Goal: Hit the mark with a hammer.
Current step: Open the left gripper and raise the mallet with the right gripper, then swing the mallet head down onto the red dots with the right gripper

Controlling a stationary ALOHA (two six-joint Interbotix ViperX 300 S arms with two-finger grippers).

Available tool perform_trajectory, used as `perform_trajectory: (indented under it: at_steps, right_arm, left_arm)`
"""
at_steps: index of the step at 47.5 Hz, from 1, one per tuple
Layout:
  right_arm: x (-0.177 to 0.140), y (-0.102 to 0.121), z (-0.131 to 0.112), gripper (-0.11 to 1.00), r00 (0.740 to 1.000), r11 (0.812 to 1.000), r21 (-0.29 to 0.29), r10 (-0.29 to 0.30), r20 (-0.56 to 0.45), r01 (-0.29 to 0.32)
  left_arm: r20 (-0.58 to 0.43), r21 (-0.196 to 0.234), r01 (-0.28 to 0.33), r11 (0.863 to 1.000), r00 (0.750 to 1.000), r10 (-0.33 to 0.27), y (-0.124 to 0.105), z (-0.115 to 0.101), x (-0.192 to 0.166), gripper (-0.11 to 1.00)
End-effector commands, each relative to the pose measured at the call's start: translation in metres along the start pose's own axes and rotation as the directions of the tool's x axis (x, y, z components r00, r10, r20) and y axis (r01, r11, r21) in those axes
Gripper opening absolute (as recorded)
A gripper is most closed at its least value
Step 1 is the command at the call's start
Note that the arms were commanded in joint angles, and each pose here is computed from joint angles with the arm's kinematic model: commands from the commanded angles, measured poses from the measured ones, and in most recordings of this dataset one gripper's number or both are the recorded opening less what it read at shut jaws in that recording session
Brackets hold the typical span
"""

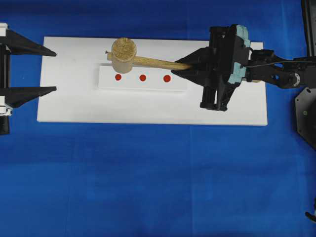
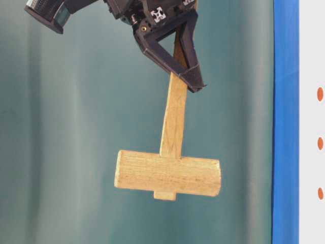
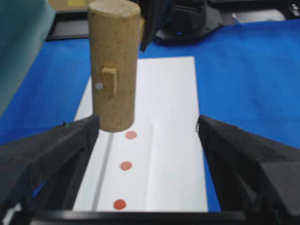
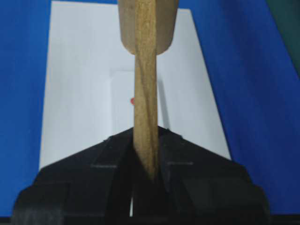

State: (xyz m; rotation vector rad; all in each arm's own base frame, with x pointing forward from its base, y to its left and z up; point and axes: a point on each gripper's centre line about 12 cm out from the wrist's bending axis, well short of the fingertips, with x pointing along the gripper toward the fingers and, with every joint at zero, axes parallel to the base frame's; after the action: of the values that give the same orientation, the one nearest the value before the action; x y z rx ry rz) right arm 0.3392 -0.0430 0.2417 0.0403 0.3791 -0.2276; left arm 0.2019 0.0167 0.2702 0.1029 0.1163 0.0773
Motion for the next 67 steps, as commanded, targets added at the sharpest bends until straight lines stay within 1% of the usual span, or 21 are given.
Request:
perform_trajectory:
  at_steps: [1,20,35,41,44,47,51,55,59,67]
  right_arm:
    - [0.000,0.000,0.015,0.02,0.999,1.000,0.008,-0.007,0.043,0.007]
    - [0.021,0.002,0.025,0.02,0.998,1.000,0.008,-0.019,0.051,0.019]
    - [0.026,-0.001,0.022,0.02,0.999,1.000,0.010,-0.030,0.041,0.030]
    - [0.037,0.000,0.009,0.02,0.999,0.999,0.007,-0.032,-0.002,0.032]
    - [0.047,0.000,-0.003,0.02,0.998,0.999,0.017,-0.036,-0.043,0.037]
    - [0.060,-0.001,-0.022,0.02,0.994,0.998,0.038,-0.045,-0.103,0.049]
    - [0.072,-0.004,-0.045,0.02,0.983,0.995,0.064,-0.058,-0.173,0.071]
    - [0.080,-0.008,-0.062,0.02,0.973,0.992,0.087,-0.071,-0.221,0.092]
    - [0.081,-0.009,-0.065,0.02,0.970,0.991,0.092,-0.073,-0.231,0.097]
    - [0.078,-0.009,-0.059,0.02,0.974,0.991,0.092,-0.073,-0.215,0.095]
  left_arm:
    - [0.007,-0.003,-0.004,1.000,1.000,0.004,0.001,0.003,0.001,0.82]
    - [0.006,-0.003,-0.004,1.000,1.000,0.004,0.001,0.002,0.000,0.82]
    - [0.003,-0.003,-0.004,1.000,1.000,0.004,0.001,0.001,0.000,0.82]
    - [0.003,-0.003,-0.004,1.000,1.000,0.004,0.001,0.001,0.000,0.82]
    - [0.001,-0.003,-0.003,1.000,1.000,0.003,0.001,0.000,0.000,0.82]
    - [0.004,-0.003,-0.004,1.000,1.000,0.004,0.001,0.001,0.000,0.82]
    - [0.003,-0.003,-0.002,1.000,1.000,0.002,0.000,0.001,0.000,0.82]
    - [0.003,-0.003,-0.004,1.000,1.000,0.004,0.001,0.001,0.000,0.82]
    - [0.003,-0.003,-0.004,1.000,1.000,0.004,0.001,0.001,0.000,0.82]
    - [0.000,-0.005,-0.002,1.000,1.000,0.002,0.000,0.000,0.000,0.82]
